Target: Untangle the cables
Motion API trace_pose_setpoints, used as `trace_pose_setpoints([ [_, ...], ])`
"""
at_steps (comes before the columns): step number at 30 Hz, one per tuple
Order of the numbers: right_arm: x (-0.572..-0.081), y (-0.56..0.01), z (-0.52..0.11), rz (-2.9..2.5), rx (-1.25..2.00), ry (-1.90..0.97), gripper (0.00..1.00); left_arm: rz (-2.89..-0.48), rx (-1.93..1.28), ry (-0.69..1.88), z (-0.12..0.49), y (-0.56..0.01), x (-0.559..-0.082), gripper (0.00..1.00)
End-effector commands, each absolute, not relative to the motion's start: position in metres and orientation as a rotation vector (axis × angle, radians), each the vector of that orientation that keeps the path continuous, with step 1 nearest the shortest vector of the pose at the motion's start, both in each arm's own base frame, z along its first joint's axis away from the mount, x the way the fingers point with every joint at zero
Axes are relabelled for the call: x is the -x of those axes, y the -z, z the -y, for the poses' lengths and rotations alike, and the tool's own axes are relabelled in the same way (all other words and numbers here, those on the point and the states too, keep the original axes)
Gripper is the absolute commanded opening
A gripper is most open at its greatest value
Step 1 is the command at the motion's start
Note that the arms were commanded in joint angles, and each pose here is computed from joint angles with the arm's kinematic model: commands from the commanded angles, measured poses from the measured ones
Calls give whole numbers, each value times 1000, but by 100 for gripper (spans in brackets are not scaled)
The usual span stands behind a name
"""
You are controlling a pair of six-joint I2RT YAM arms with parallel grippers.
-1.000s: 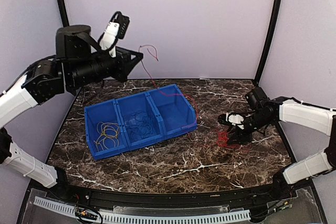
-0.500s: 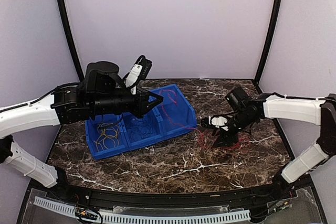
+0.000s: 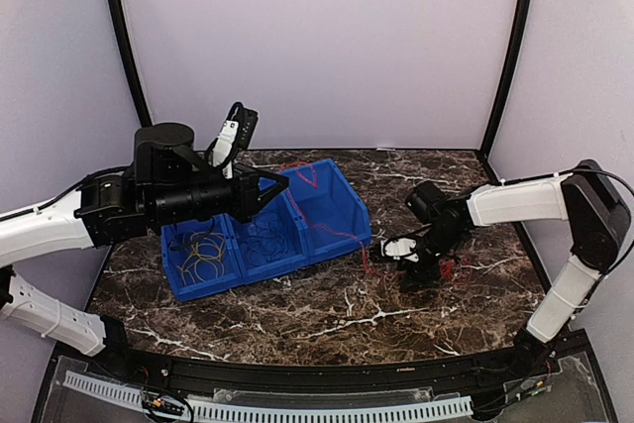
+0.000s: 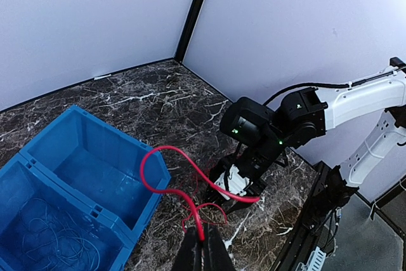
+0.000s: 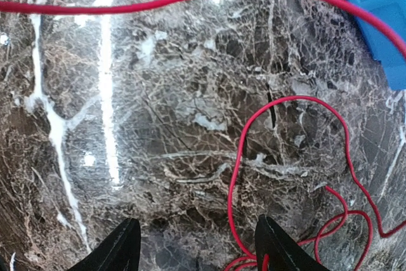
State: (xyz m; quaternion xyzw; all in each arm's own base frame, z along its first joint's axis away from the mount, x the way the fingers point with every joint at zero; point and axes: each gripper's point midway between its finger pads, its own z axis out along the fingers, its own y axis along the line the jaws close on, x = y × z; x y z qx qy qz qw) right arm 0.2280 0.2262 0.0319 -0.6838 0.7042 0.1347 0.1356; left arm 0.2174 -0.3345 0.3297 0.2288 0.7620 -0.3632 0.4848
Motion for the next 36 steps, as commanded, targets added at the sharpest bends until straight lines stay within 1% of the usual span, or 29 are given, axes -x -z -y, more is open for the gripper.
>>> trace_pose_setpoints([
  [1, -247, -24, -238, -2039, 1948, -349, 63, -1834, -531, 904, 334, -333, -217, 0],
  [3, -251, -19, -240, -2047, 1943, -337, 61, -1838, -530, 906, 333, -332, -216, 0],
  [4, -253, -17, -240, -2049, 1943, -335, 57, -1841, -530, 902, 333, -331, -216, 0],
  [5, -253, -14, -240, -2054, 1950, -337, 47, -1840, -527, 899, 332, -331, -217, 0],
  [7, -249, -11, -241, -2089, 1962, -372, 12, -1838, -516, 890, 329, -332, -217, 0],
  [8, -246, -15, -243, -2100, 1960, -408, 0, -1838, -507, 880, 327, -332, -219, 0],
  [10, -234, -38, -253, -2105, 1939, -556, 0, -1832, -490, 863, 322, -335, -220, 0],
  [12, -216, -79, -268, -2051, 1912, -767, 0, -1827, -479, 842, 318, -335, -222, 0],
  [14, -206, -134, -283, -1972, 1850, -964, 0, -1826, -470, 819, 314, -334, -223, 0],
  [16, -203, -171, -290, -1966, 1755, -1120, 0, -1828, -471, 802, 314, -332, -225, 0],
  [18, -211, -176, -291, -2114, 1628, -1174, 0, -1827, -476, 799, 316, -330, -226, 0],
  [20, -219, -161, -285, -2342, 1522, -1169, 0, -1829, -482, 801, 319, -328, -227, 0],
  [22, -209, -157, -279, -2455, 1482, -1314, 0, -1830, -485, 808, 321, -327, -227, 0],
  [23, -205, -161, -277, -2455, 1466, -1375, 0, -1829, -486, 811, 321, -326, -227, 0],
  [26, -206, -175, -269, -2419, 1428, -1372, 0, -1826, -484, 798, 320, -325, -228, 0],
  [28, -206, -194, -266, -2369, 1395, -1437, 0, -1820, -482, 788, 318, -325, -229, 0],
  [30, -213, -184, -257, -2417, 1383, -1292, 0, -1810, -483, 779, 317, -325, -229, 0],
  [31, -210, -185, -254, -2399, 1399, -1282, 0, -1807, -485, 773, 317, -323, -230, 0],
  [33, -195, -204, -255, -2289, 1424, -1449, 0, -1811, -506, 754, 319, -317, -231, 0],
  [35, -185, -224, -262, -2180, 1388, -1638, 3, -1838, -563, 736, 327, -300, -231, 0],
  [36, -184, -225, -264, -2163, 1387, -1660, 4, -1832, -581, 743, 332, -297, -231, 0],
])
